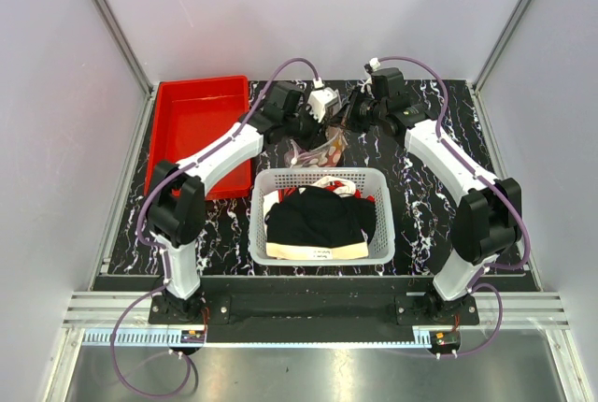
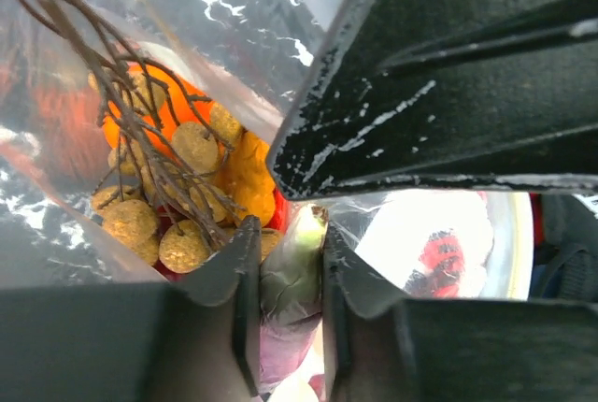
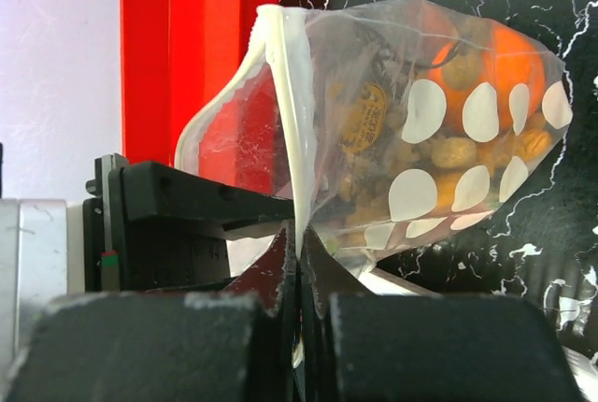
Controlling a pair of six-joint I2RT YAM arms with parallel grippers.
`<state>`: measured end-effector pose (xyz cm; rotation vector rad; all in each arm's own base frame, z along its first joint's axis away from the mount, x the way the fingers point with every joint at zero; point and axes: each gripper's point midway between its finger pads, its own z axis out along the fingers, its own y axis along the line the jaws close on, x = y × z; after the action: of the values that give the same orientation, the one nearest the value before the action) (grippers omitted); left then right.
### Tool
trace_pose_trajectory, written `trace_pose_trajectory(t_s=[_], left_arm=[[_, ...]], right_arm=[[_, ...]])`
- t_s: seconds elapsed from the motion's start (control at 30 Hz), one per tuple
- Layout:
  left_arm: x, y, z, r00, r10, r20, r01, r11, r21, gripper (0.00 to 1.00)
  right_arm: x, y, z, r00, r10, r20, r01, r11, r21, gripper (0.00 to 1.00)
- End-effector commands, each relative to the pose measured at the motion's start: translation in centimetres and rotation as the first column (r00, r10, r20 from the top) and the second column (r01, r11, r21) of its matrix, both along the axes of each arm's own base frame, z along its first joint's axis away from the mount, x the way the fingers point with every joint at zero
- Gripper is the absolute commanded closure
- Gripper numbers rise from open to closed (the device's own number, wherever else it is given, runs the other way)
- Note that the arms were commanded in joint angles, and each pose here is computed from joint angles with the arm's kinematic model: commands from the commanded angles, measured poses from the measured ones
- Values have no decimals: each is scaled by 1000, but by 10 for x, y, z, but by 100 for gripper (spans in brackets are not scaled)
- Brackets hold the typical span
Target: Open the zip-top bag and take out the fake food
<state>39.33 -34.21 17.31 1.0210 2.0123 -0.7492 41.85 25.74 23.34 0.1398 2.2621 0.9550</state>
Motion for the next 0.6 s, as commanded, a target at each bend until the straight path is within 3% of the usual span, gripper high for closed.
trace_pose_trajectory(t_s=[0.0,0.33,0.57], left_arm=[[11,1,54,992,46,116,-39,997,-59,100],[2,17,152,958,161,239,-115,974,-196,100],[-18,19,252,930,211,301,-73,909,-411,100]], right_arm=[[6,-5,26,994,-13,112,16,1000,-26,100],[5,-8,21,994,-20,111,26,998,-52,100],[9,-9,21,993,-28,116,35,998,-61,100]])
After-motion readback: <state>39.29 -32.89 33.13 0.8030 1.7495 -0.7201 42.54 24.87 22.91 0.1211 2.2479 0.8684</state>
